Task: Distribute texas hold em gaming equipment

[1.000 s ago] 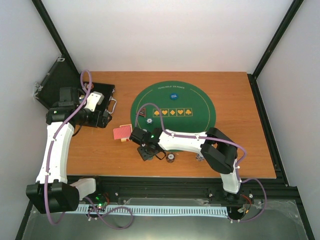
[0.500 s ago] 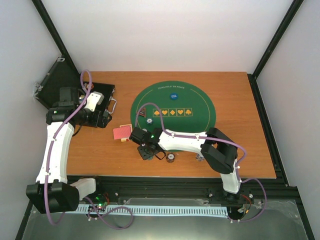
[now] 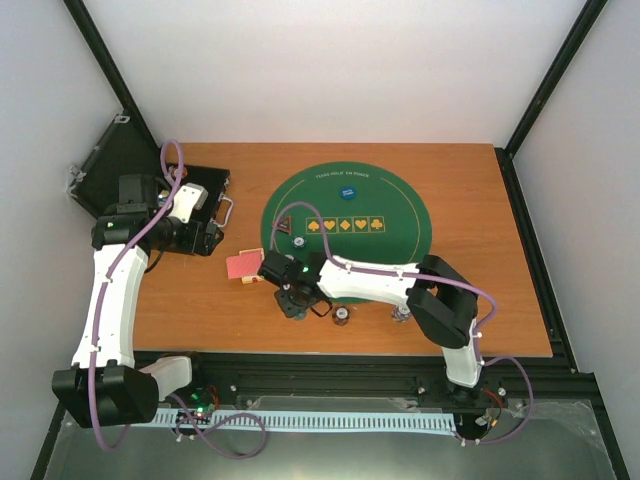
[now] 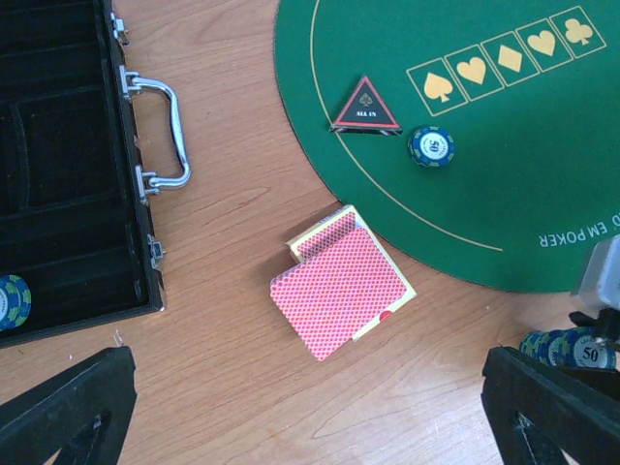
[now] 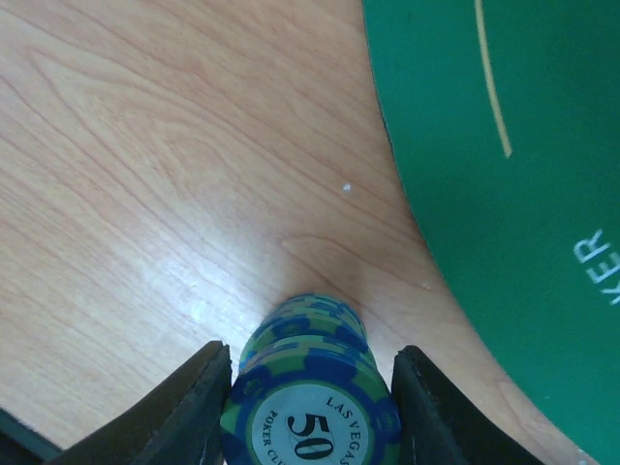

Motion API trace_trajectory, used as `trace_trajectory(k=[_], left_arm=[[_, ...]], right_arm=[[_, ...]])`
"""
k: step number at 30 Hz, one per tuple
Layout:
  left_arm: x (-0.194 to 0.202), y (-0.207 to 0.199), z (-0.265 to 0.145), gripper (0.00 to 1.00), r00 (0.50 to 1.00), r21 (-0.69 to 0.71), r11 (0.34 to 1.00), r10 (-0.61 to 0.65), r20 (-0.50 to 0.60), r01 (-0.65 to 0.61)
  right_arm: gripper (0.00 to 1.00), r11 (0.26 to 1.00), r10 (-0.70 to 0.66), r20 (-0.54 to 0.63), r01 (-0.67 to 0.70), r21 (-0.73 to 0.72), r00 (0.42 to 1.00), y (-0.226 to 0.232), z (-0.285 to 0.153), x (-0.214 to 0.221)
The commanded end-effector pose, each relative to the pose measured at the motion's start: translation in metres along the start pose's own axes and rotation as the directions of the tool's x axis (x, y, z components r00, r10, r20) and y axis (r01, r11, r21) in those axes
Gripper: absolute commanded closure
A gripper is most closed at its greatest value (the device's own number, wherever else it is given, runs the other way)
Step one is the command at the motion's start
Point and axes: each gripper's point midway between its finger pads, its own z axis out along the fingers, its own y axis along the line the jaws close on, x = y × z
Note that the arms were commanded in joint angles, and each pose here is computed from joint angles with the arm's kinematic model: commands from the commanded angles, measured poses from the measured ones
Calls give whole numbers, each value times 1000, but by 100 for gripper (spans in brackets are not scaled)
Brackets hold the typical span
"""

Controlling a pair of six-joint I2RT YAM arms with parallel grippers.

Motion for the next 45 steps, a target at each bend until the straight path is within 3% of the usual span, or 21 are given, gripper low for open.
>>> trace_trajectory(k=[1, 5, 11, 16, 24, 30, 45], left_arm=[[-12, 1, -13, 0, 999, -20, 1000, 11, 44, -10], [-12, 1, -13, 0, 999, -20, 1000, 10, 42, -9], [-13, 1, -12, 0, 999, -17, 1000, 9, 41, -8], [-12, -5, -7, 0, 999, 33, 999, 18, 32, -19], [-8, -5, 1, 0, 1000, 53, 998, 29, 11, -29], [0, -3, 9, 0, 1000, 55, 998, 24, -10, -23], [-2, -1, 8, 0, 999, 39, 999, 30, -14, -29]], right_arm=[[85, 999, 20, 119, -17, -30, 993, -5, -51, -38], [85, 999, 43, 160, -40, -23, 986, -28, -72, -62], [84, 989, 131, 215, -142, 40, 968, -117, -83, -107], [84, 955, 275, 227, -292, 46, 934, -210, -69, -137], [84, 910, 382, 210, -406, 86, 900, -309, -25, -163], [84, 906, 391, 170, -411, 102, 904, -334, 15, -177], [81, 894, 408, 156, -429, 130, 899, -349, 56, -186]])
